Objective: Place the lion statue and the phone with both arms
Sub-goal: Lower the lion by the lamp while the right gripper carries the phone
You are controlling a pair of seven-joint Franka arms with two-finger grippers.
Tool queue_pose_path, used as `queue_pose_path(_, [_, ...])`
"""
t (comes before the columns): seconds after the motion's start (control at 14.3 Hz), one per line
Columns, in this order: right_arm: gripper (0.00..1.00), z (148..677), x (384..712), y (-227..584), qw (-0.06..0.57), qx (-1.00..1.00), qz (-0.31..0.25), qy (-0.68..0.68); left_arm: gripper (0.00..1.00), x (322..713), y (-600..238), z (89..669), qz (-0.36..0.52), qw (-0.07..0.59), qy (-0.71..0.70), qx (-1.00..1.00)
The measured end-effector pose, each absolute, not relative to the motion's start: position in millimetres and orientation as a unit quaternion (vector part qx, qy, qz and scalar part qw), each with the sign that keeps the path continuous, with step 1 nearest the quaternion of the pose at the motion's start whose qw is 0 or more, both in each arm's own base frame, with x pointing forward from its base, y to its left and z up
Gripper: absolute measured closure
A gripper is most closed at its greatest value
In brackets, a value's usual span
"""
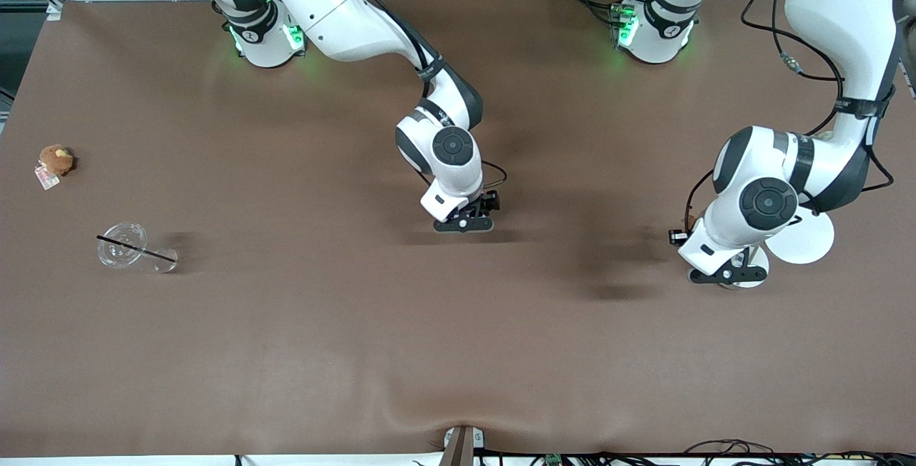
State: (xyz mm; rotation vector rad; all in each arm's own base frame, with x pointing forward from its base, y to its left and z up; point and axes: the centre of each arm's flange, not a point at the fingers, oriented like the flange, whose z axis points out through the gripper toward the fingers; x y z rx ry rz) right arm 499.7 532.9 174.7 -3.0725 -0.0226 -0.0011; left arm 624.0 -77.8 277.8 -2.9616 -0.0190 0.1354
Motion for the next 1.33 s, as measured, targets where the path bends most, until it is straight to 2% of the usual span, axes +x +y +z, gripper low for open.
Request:
queue_pose_path(0.42, [0.01,171,494,536,0.032,-0.999,0.003,-0.009,0.63,626,-77,259,0.038,0.1,0.013,-0.994])
queue_pose_path(0.49, [0.04,171,494,536,0.031,-0.999,0.002,-0.009,0.63,626,-76,257,0.038,0.104,0.016,-0.994])
queue_pose_path(0.56, [0.13,172,495,536,0.03,-1.0,0.003,-0.009,0.63,626,-75,254,0.037,0.108,0.02,-0.993])
queue_pose_path(0.63, [0.15,177,495,537,0.032,-0.999,0.002,-0.008,0.63,626,-75,252,0.035,0.112,0.025,-0.993])
queue_pose_path(0.84, [0.15,179,504,530,0.029,-1.0,-0.003,-0.001,0.63,628,-74,243,0.028,0.109,0.028,-0.993])
queue_pose_path(1.05, [0.15,222,550,482,0.002,-0.999,-0.005,0.04,0.63,628,-75,234,0.028,0.106,0.024,-0.994])
queue_pose_path(1.33, [0.15,308,614,364,-0.019,-0.996,-0.001,0.084,0.63,631,-70,223,0.017,0.113,0.029,-0.993])
